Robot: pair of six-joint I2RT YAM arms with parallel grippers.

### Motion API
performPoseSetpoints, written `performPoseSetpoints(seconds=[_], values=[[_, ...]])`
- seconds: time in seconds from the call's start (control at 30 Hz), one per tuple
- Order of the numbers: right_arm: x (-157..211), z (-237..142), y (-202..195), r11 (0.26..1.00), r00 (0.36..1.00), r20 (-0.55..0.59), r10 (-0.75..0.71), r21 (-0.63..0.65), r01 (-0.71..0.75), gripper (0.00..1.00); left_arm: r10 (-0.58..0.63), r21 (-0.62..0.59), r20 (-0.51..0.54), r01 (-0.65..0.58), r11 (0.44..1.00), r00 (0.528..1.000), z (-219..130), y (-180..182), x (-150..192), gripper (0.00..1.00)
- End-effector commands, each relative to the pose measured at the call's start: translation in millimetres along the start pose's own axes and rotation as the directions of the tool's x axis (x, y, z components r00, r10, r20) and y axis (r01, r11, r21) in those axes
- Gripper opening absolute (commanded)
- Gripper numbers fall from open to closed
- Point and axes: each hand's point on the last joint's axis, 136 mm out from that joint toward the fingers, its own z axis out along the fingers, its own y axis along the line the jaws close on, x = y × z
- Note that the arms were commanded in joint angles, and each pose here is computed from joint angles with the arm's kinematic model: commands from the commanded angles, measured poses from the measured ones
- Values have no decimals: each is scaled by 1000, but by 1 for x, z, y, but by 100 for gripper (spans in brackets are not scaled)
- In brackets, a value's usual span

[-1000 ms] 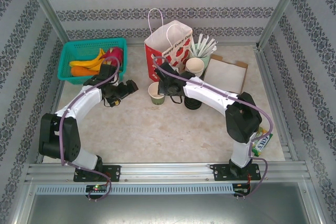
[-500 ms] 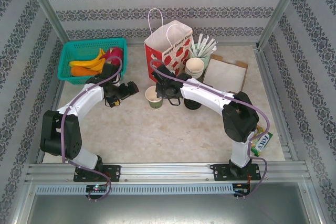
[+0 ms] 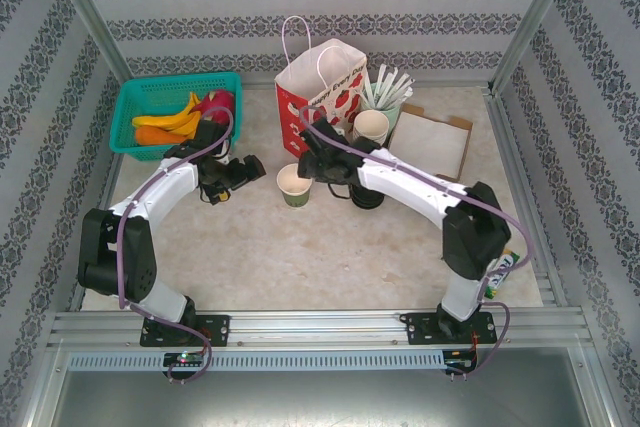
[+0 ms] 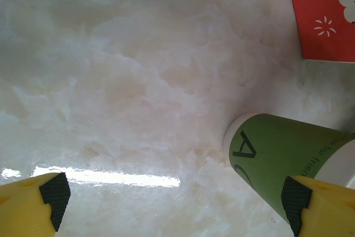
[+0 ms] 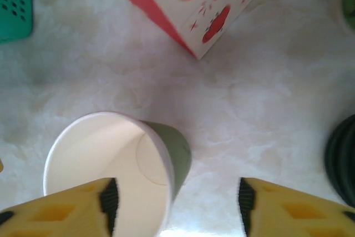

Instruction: Pack the takeout coffee

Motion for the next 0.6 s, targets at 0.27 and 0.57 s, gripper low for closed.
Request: performPoseSetpoints(seconds=[0.27,0.57], values=[[2,-8,-86,970,964,-129,-233,46,241,73,12,102,5,-12,995,1000,-4,-23,0,100],[21,4,-110,890,871,-216,-440,23,455,62,47,177,49,-55,983,998,-17,-37,-2,100]])
